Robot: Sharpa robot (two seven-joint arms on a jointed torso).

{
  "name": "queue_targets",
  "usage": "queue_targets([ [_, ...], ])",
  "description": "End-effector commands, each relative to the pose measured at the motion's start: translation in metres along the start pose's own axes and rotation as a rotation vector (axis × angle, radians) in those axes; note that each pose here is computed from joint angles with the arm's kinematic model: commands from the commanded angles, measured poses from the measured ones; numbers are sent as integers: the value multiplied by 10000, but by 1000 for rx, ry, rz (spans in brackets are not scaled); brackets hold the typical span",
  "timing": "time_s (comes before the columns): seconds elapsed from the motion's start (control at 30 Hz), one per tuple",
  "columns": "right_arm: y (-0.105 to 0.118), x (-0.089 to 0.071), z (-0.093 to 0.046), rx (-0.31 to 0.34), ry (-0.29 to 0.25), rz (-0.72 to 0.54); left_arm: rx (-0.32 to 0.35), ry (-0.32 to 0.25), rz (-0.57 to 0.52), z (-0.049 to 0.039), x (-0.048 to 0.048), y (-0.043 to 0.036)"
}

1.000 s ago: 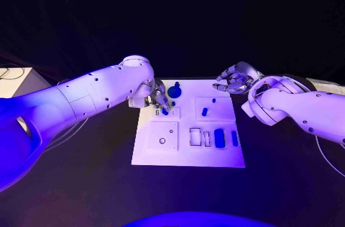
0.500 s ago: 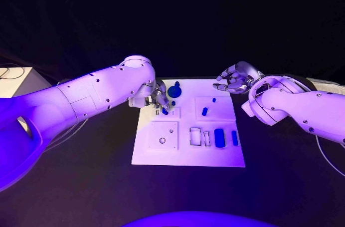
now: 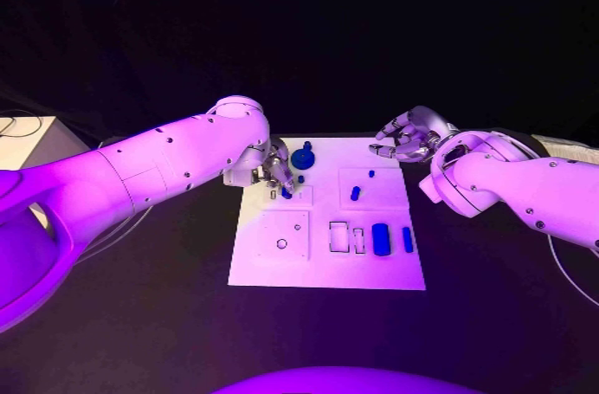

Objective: Assemble the parts on the task board

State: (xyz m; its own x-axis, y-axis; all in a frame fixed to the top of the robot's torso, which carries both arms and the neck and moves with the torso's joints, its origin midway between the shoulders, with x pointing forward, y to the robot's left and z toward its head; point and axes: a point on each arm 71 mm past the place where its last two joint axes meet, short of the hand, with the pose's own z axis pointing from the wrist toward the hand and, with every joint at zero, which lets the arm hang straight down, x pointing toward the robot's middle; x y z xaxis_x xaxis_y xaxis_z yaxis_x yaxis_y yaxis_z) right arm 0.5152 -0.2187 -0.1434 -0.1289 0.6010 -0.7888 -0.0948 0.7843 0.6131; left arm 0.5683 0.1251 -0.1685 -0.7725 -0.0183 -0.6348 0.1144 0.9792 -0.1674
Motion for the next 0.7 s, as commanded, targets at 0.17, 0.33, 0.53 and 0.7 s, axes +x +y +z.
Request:
queue_targets([
  [0.17,12,6,-1,-10,7,-9,-16,18,0,49,62,22],
  [0.33,13,7,-1,-10,7,-9,-14,18,-8,64,73,20],
  [0.53,12,6,-1,-10,7,-9,-13,16,-14,73,81,18],
  [0.7,10,5,-1,-10,6,-9,-12,17,-17,76,84,19],
])
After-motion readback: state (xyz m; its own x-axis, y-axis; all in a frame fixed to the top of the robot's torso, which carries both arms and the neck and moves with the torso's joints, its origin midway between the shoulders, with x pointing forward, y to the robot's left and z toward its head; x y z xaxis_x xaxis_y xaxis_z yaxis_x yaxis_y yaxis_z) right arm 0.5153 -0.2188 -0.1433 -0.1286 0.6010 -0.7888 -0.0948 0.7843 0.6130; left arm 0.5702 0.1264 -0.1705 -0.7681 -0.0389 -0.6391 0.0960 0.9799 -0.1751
